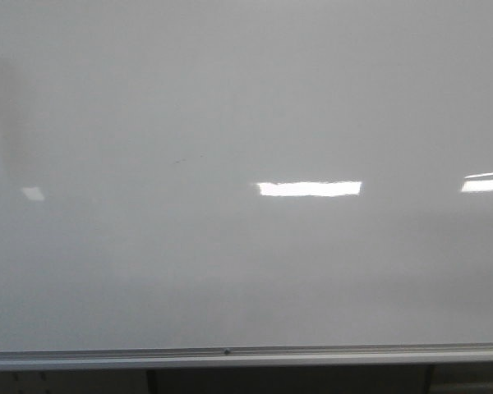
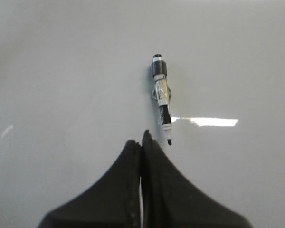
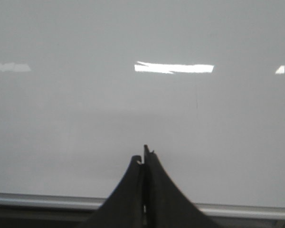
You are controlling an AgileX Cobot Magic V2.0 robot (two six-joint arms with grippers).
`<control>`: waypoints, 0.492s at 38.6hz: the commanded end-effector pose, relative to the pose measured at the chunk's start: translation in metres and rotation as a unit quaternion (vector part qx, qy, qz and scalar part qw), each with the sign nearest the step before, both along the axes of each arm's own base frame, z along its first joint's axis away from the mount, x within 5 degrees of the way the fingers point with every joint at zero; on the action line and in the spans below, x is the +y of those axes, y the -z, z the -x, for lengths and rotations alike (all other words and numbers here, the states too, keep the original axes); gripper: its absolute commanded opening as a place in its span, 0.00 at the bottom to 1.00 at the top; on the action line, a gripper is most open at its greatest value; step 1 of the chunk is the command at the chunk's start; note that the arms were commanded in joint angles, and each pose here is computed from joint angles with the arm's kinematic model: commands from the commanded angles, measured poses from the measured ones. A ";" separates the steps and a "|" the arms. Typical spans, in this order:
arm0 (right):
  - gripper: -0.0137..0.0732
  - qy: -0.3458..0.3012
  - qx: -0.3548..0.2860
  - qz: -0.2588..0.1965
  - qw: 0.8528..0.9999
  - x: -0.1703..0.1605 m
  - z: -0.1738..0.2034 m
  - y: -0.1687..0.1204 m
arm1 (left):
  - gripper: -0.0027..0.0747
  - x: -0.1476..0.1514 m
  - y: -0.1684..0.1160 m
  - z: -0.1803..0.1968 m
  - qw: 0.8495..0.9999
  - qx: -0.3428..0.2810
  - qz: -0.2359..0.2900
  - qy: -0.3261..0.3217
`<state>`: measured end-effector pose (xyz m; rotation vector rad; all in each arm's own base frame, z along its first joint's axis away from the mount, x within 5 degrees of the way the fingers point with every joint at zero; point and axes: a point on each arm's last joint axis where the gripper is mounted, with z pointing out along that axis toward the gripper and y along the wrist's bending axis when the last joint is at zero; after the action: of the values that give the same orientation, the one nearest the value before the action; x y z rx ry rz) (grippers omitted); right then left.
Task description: Write number 0 on whiteboard
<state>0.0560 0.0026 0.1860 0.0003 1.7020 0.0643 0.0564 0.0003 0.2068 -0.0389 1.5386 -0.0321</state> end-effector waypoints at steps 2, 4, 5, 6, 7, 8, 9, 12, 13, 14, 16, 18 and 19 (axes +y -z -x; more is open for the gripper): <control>0.08 0.002 -0.085 -0.005 0.996 0.000 0.002 -0.023 | 0.01 0.000 -0.015 0.004 0.994 -0.111 0.004 -0.002; 0.08 0.002 -0.092 -0.006 0.996 0.000 0.004 -0.032 | 0.01 0.000 -0.025 0.006 0.989 -0.147 0.003 -0.002; 0.08 0.002 -0.098 -0.006 0.995 0.000 0.005 -0.038 | 0.01 0.000 -0.030 0.008 0.987 -0.162 0.003 -0.002; 0.08 0.002 -0.101 -0.006 0.995 0.000 0.006 -0.044 | 0.01 0.000 -0.038 0.009 0.985 -0.172 0.003 -0.002; 0.08 0.001 -0.106 -0.006 0.994 0.000 0.009 -0.051 | 0.01 0.000 -0.043 0.011 0.985 -0.174 0.003 -0.002; 0.08 0.001 -0.112 -0.006 0.994 -0.001 0.011 -0.060 | 0.01 0.000 -0.048 0.012 0.985 -0.173 0.003 -0.002; 0.08 0.001 -0.111 -0.006 0.994 -0.001 0.012 -0.064 | 0.01 0.000 -0.056 0.013 0.986 -0.169 0.003 -0.001; 0.08 0.000 -0.113 -0.006 0.994 -0.001 0.017 -0.088 | 0.01 0.000 -0.077 0.017 0.989 -0.148 0.000 -0.001; 0.08 0.000 -0.112 -0.006 0.994 -0.001 0.018 -0.094 | 0.01 0.000 -0.079 0.016 0.991 -0.132 0.000 -0.001; 0.08 0.000 -0.110 -0.006 0.994 -0.001 0.019 -0.103 | 0.01 0.000 -0.085 0.016 0.993 -0.118 -0.003 -0.001; 0.08 -0.001 -0.096 -0.006 0.995 0.000 0.018 -0.116 | 0.01 0.000 -0.095 0.013 0.996 -0.085 -0.005 -0.001; 0.08 -0.002 -0.075 -0.005 0.997 0.000 0.014 -0.124 | 0.01 0.000 -0.104 0.009 0.998 -0.059 -0.010 -0.002; 0.08 -0.002 -0.071 -0.005 0.997 0.000 0.012 -0.130 | 0.01 0.000 -0.105 0.004 0.999 -0.037 -0.012 -0.003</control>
<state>0.0392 0.0025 0.2866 -0.0010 1.5807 0.0755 0.0447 0.0003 0.2911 -0.0261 1.4140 -0.0208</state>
